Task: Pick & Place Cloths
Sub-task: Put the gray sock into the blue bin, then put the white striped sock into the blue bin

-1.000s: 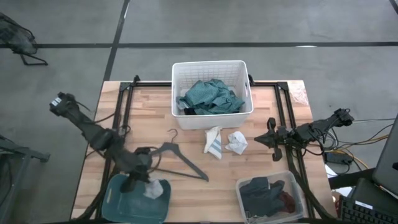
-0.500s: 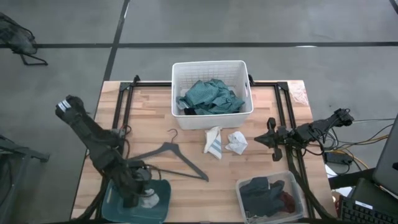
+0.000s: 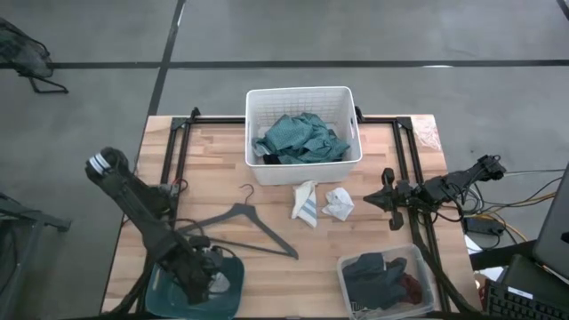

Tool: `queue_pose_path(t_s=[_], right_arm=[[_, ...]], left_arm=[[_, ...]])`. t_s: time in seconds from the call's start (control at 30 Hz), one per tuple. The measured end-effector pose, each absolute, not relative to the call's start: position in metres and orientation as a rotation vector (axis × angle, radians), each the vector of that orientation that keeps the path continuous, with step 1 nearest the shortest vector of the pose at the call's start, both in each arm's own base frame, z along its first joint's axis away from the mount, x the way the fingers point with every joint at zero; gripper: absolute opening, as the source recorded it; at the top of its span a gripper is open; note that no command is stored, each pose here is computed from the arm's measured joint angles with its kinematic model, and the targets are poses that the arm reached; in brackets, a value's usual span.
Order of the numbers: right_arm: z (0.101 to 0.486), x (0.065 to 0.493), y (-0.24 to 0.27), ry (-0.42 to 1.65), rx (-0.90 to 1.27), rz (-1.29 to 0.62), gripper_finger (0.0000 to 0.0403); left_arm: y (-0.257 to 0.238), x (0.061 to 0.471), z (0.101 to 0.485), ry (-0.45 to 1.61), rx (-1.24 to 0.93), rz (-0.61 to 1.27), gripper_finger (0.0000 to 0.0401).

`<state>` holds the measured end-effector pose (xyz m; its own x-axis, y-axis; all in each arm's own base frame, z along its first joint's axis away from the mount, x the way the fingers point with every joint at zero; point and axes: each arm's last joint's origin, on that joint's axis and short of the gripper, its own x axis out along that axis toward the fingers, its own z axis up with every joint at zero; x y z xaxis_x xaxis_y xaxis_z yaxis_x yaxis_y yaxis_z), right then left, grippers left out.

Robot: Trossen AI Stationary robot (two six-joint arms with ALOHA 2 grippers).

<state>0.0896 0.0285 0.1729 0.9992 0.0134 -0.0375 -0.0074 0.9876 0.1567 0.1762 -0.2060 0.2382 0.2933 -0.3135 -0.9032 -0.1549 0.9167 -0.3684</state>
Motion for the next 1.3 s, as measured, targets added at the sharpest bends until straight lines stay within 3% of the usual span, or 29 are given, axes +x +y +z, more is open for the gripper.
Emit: queue_pose_path(t_s=[0.17,0.5,0.63,1.07,1.3], right_arm=[[0.173,0.09,0.028,0.039,0.156,0.011,0.0008],[0.173,0.09,0.028,0.039,0.156,0.011,0.0008],[0.173,0.09,0.028,0.039,0.156,0.01,0.0008],[0.173,0.09,0.028,0.039,0.157,0.011,0.0008],[0.173,0.09,0.028,0.039,0.156,0.011,0.0008]], left_arm=[[-0.208,0.18,0.231,1.261,-0.422,-0.048,0.0054],[-0.21,0.182,0.23,1.239,-0.443,-0.035,0.0207],[-0.208,0.181,0.236,1.228,-0.457,-0.052,0.0247],[-0.213,0.186,0.257,1.069,-0.49,-0.242,0.0259],[-0.213,0.19,0.267,0.974,-0.403,-0.264,0.0259]])
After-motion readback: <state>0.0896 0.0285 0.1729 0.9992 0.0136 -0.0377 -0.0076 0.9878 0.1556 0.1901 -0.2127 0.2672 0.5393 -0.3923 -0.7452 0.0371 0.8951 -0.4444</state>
